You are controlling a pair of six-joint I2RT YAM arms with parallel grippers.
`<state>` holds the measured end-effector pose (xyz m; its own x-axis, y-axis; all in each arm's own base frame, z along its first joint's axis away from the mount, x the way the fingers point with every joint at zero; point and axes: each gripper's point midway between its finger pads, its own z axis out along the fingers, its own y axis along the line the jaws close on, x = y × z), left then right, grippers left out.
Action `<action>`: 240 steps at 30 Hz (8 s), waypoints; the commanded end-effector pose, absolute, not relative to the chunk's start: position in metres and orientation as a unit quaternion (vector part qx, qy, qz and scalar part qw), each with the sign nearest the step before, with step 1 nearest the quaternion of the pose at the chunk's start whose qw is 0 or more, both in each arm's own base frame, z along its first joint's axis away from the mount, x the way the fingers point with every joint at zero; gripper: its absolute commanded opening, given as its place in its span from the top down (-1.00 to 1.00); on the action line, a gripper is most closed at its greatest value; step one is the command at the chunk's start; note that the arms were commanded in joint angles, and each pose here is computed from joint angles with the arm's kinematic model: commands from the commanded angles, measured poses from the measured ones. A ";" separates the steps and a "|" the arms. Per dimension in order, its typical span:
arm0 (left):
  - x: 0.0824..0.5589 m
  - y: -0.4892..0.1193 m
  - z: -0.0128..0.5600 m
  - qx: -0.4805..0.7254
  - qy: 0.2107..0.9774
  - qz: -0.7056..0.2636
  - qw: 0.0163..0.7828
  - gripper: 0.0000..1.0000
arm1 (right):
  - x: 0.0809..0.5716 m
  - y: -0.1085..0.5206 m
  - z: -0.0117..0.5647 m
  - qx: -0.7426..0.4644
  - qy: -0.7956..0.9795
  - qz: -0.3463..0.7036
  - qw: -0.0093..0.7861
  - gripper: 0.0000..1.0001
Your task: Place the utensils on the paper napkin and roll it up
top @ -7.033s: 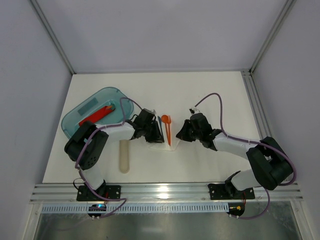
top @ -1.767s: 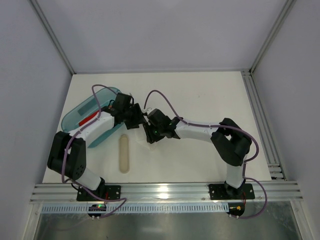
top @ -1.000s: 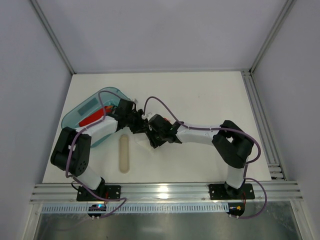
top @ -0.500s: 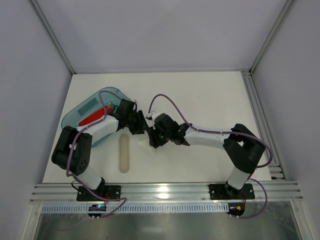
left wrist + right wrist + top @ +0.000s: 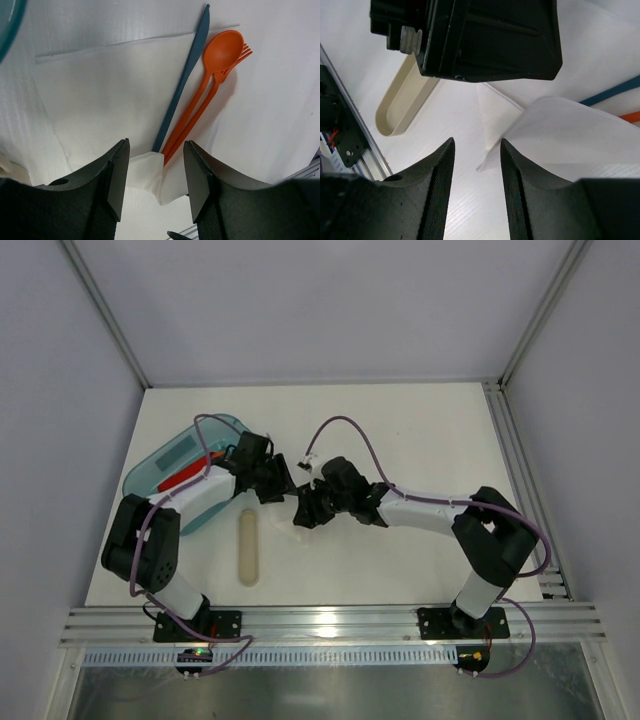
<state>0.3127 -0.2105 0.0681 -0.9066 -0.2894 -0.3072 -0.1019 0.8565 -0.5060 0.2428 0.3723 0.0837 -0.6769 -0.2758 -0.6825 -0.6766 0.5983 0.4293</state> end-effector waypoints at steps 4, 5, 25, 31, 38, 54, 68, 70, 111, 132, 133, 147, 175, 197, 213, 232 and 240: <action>0.324 -0.209 0.100 -0.097 0.935 -0.255 0.228 -0.03 | 0.254 0.386 0.108 -0.281 0.815 0.412 0.294 0.07; 0.323 -0.209 0.100 -0.097 0.935 -0.255 0.227 -0.03 | 0.255 0.385 0.105 -0.279 0.817 0.413 0.290 0.07; 0.308 -0.232 0.112 -0.054 0.916 -0.336 0.213 -0.07 | 0.260 0.389 0.096 -0.290 0.797 0.464 0.257 0.44; 0.302 -0.226 0.093 -0.062 0.926 -0.316 0.195 -0.02 | 0.262 0.389 0.096 -0.288 0.798 0.462 0.257 0.44; 0.308 -0.229 0.081 -0.060 0.928 -0.313 0.191 0.04 | 0.261 0.389 0.096 -0.288 0.799 0.462 0.257 0.44; 0.310 -0.220 0.039 -0.068 0.948 -0.266 0.163 0.68 | 0.271 0.354 0.076 -0.232 0.849 0.396 0.263 0.35; 0.296 -0.210 0.015 -0.080 0.962 -0.213 0.149 0.72 | 0.311 0.308 0.062 -0.137 0.901 0.285 0.298 0.35; 0.294 -0.211 0.012 -0.085 0.963 -0.212 0.146 0.71 | 0.317 0.301 0.057 -0.124 0.910 0.266 0.294 0.36; 0.277 -0.255 -0.001 -0.110 0.954 -0.248 0.127 0.62 | 0.215 0.313 0.017 -0.220 0.887 0.377 0.151 0.80; 0.270 -0.250 -0.005 -0.106 0.957 -0.240 0.124 0.62 | 0.204 0.318 0.022 -0.216 0.879 0.400 0.144 0.80; 0.270 -0.250 -0.003 -0.106 0.957 -0.240 0.126 0.62 | 0.203 0.315 0.019 -0.214 0.883 0.394 0.140 0.80; 0.259 -0.244 0.000 -0.122 0.953 -0.245 0.130 0.63 | 0.220 0.284 0.020 -0.184 0.922 0.301 0.159 0.80; 0.260 -0.245 -0.002 -0.131 0.948 -0.252 0.142 0.65 | 0.365 0.360 0.058 -0.172 0.911 0.252 0.276 0.92; 0.258 -0.238 -0.004 -0.139 0.952 -0.231 0.144 0.66 | 0.363 0.352 0.029 -0.193 0.923 0.204 0.264 0.92; 0.259 -0.236 -0.008 -0.145 0.953 -0.223 0.143 0.66 | 0.366 0.340 0.050 -0.185 0.913 0.195 0.308 0.92; 0.258 -0.232 -0.014 -0.152 0.956 -0.210 0.139 0.67 | 0.372 0.320 0.045 -0.186 0.918 0.142 0.322 0.92; 0.258 -0.233 -0.017 -0.154 0.956 -0.208 0.135 0.67 | 0.374 0.318 0.055 -0.192 0.915 0.134 0.330 0.92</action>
<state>0.2759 -0.2604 0.0192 -0.9070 -0.3596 -0.2194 -0.1735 0.7934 -0.5834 0.3677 0.3212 0.0243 -0.7513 -0.2659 -0.6040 -0.4320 0.8901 0.1455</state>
